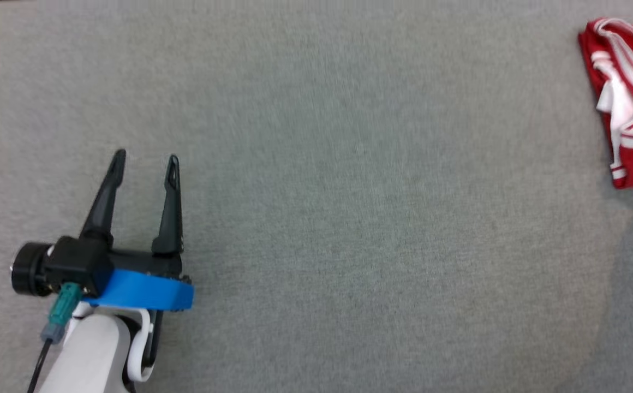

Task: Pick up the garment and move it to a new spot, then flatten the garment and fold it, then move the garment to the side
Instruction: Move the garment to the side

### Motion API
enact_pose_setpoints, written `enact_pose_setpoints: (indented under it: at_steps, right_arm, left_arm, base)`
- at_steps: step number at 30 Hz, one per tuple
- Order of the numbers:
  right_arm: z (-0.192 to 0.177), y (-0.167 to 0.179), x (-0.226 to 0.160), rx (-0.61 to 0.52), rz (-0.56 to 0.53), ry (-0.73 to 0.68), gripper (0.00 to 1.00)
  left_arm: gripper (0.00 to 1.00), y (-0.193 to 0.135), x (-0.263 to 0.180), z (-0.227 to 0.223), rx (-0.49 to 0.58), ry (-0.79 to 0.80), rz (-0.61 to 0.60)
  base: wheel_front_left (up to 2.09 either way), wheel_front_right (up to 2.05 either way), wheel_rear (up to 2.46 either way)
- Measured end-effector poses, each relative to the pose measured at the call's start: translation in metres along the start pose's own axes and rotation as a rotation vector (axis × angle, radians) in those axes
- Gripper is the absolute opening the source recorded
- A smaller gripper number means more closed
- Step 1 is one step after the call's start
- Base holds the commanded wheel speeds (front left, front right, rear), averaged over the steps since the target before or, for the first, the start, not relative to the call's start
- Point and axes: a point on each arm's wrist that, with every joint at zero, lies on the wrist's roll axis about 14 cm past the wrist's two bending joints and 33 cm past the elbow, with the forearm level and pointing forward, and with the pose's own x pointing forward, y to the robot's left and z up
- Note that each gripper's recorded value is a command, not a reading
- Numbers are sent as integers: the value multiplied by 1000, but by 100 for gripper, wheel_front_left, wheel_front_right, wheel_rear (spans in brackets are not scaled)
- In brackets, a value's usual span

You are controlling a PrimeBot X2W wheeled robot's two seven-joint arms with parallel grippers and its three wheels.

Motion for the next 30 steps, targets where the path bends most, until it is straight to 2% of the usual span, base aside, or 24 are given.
enact_pose_setpoints:
  at_steps: [7,14,21,30]
  right_arm:
    - [50,46,-47,283,57,-260,100]
    - [65,88,-109,475,122,-388,100]
    - [78,117,-169,588,202,-485,100]
    - [77,133,-219,625,267,-512,100]
  left_arm:
    - [100,1,-36,23,-22,-27,56]
    - [100,-2,-70,33,-42,-39,96]
    - [100,0,-96,43,-42,-63,127]
    - [100,8,-121,39,-38,-58,173]
  base:
    - [0,0,0]
    - [0,0,0]
    - [0,0,0]
    - [0,0,0]
